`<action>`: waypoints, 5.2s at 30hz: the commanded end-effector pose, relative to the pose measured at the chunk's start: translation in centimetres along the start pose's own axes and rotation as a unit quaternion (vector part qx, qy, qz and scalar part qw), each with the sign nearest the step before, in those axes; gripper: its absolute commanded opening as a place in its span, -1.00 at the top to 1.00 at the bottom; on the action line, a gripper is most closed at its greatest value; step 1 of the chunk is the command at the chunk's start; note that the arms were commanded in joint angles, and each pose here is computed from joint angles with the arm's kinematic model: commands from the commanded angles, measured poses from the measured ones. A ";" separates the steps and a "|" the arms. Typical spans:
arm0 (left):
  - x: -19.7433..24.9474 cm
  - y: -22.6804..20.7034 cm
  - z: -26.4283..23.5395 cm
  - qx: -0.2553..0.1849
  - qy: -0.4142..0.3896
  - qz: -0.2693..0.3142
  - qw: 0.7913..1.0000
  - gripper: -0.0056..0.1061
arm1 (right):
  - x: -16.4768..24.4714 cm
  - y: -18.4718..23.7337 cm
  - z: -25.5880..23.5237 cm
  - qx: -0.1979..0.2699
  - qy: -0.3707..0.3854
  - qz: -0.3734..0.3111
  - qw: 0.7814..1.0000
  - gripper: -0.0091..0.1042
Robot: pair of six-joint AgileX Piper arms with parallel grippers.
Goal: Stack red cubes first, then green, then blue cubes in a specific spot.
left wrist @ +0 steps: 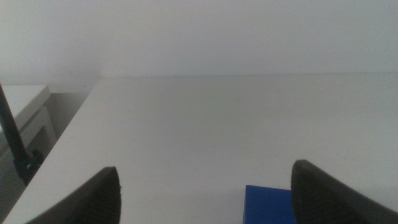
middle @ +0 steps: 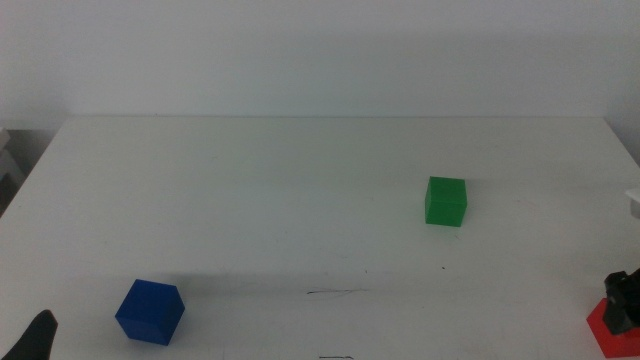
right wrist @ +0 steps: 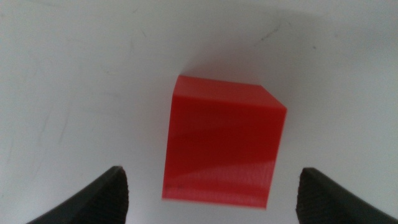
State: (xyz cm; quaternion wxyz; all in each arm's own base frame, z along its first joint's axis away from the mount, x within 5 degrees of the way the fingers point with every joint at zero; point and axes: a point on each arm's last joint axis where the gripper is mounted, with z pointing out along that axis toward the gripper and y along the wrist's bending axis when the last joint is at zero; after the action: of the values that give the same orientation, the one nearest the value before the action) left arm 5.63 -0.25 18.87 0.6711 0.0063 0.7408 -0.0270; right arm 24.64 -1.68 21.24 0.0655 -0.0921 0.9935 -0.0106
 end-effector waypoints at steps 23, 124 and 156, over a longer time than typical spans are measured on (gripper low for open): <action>-1.0 -0.1 -0.3 0.005 -0.054 -0.004 0.999 -0.77 | -1.7 2.5 -1.8 -0.008 0.006 0.058 0.998 0.86; -1.0 -0.1 -0.3 0.005 -0.054 -0.004 0.999 -0.77 | -22.0 11.8 -2.1 -0.021 -0.131 0.143 0.981 -0.67; -1.0 -0.1 -0.3 0.005 -0.054 -0.004 0.999 -0.77 | -16.7 14.1 -10.0 0.019 -0.178 0.123 0.976 0.86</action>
State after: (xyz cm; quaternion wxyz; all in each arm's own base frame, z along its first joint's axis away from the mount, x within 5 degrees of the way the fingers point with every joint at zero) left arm 5.63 -0.25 18.87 0.6711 0.0063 0.7408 -0.0270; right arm 39.20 15.31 29.05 0.1953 0.0312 0.9802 -0.0101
